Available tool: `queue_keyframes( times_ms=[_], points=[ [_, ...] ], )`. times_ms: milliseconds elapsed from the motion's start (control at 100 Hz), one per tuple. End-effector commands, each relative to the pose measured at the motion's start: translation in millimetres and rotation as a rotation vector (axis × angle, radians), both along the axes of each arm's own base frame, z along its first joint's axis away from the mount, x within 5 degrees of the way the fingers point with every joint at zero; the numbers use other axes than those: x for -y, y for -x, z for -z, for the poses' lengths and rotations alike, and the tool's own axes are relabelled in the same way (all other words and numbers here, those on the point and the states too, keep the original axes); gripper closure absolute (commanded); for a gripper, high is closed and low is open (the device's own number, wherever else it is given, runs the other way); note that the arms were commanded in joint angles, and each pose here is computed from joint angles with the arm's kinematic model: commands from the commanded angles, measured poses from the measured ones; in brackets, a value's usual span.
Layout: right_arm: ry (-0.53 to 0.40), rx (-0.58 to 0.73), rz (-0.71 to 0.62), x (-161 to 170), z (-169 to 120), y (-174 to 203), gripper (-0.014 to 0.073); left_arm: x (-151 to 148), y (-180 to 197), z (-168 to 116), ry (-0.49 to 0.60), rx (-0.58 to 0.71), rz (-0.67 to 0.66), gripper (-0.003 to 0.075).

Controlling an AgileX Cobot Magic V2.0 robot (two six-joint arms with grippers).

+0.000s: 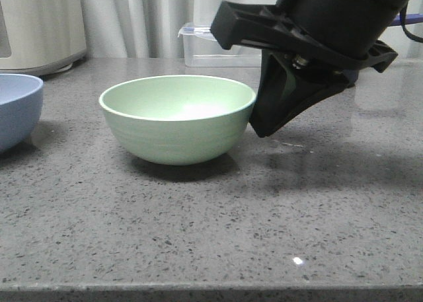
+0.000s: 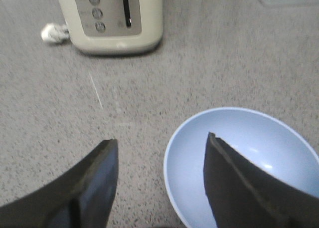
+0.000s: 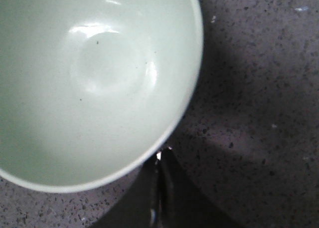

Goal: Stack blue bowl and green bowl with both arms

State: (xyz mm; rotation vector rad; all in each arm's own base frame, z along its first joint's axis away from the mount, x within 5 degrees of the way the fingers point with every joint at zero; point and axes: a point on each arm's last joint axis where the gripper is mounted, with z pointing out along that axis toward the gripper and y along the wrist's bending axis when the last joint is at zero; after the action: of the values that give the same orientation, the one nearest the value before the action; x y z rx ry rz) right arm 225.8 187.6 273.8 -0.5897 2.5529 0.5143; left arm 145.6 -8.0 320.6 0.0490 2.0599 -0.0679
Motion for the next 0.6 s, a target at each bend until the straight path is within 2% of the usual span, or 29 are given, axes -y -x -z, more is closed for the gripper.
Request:
queue_keyframes(
  times_ms=[0, 300, 590],
  points=[
    [-0.062, 0.075, 0.005, -1, -18, -1, 0.0664, 1, -18, -15, 0.018, -0.022, 0.000, 0.0332],
    [-0.062, 0.075, 0.005, -1, -18, -1, 0.0664, 7, -68, -7, 0.052, -0.321, 0.024, 0.0332],
    [-0.062, 0.075, 0.005, -1, -18, -1, 0.0664, 8, -95, 15, 0.051, -0.435, 0.023, 0.0332]
  ],
)
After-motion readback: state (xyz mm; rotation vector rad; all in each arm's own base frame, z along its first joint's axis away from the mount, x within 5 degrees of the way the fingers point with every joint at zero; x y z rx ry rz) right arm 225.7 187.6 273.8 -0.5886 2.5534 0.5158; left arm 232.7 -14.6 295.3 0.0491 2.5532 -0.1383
